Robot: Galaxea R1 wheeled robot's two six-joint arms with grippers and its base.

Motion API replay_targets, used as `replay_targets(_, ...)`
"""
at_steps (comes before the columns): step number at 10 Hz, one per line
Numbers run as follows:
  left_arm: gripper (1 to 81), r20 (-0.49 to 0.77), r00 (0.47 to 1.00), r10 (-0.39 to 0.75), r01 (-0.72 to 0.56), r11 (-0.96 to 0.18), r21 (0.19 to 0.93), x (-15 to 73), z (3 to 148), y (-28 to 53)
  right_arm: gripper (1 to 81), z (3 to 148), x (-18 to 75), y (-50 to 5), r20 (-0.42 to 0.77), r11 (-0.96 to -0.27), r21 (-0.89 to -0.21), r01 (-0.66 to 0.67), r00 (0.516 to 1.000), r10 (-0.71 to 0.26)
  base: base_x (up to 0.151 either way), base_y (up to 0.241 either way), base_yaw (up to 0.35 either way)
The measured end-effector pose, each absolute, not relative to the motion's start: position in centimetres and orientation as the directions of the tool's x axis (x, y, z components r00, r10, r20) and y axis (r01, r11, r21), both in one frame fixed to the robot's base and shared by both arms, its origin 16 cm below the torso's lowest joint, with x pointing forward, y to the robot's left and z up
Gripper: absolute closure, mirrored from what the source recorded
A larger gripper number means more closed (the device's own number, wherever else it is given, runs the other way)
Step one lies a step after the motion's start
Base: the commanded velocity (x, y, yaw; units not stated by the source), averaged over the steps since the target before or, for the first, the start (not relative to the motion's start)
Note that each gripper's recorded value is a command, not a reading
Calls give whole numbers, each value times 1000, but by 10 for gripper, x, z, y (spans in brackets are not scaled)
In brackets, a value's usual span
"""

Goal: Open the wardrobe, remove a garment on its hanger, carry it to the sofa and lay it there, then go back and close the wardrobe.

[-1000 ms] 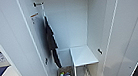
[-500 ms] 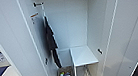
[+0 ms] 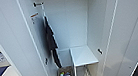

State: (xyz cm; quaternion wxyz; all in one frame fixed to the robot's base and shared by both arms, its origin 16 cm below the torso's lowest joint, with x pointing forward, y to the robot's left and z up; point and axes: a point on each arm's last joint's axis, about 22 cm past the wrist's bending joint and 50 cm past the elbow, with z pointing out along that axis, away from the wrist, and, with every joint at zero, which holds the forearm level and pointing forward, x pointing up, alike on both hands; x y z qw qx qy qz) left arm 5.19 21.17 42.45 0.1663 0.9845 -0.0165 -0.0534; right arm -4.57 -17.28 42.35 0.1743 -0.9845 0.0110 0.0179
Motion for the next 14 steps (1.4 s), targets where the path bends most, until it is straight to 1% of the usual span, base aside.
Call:
replay_targets(2,10,-75,996,-47,-16,-929,370,58,436,220,10,430,-39,-187,-30,-927,-370,-55,998,-48,0,0,0)
replay_targets(4,10,-39,998,-39,-19,-906,422,68,453,223,10,439,-24,-190,8,-909,-411,-63,997,-72,0,0,0)
replay_targets(5,10,-24,999,-35,-21,-894,447,72,462,223,10,442,-18,-201,33,-909,-414,-55,997,-75,0,0,0)
replay_targets(6,10,-10,1000,-29,-22,-890,456,76,470,233,10,444,-12,-221,58,-914,-402,-58,994,-88,0,0,0)
replay_targets(8,10,14,1000,-20,-24,-900,436,87,482,271,10,445,14,-239,102,-921,-387,-55,990,-102,0,0,0)
replay_targets(10,10,59,998,-13,-39,-888,459,112,497,274,10,453,36,-239,133,-910,-412,-46,985,-110,0,0,0)
replay_targets(11,10,92,996,0,-42,-889,455,124,505,285,10,459,43,-242,141,-904,-425,-42,984,-112,0,0,0)
replay_targets(13,10,155,988,26,-40,-912,409,147,520,336,10,478,61,-265,159,-895,-445,-39,980,-122,0,0,0)
replay_targets(14,10,183,982,36,-40,-917,397,157,528,351,10,487,79,-290,176,-899,-435,-50,975,-139,0,0,0)
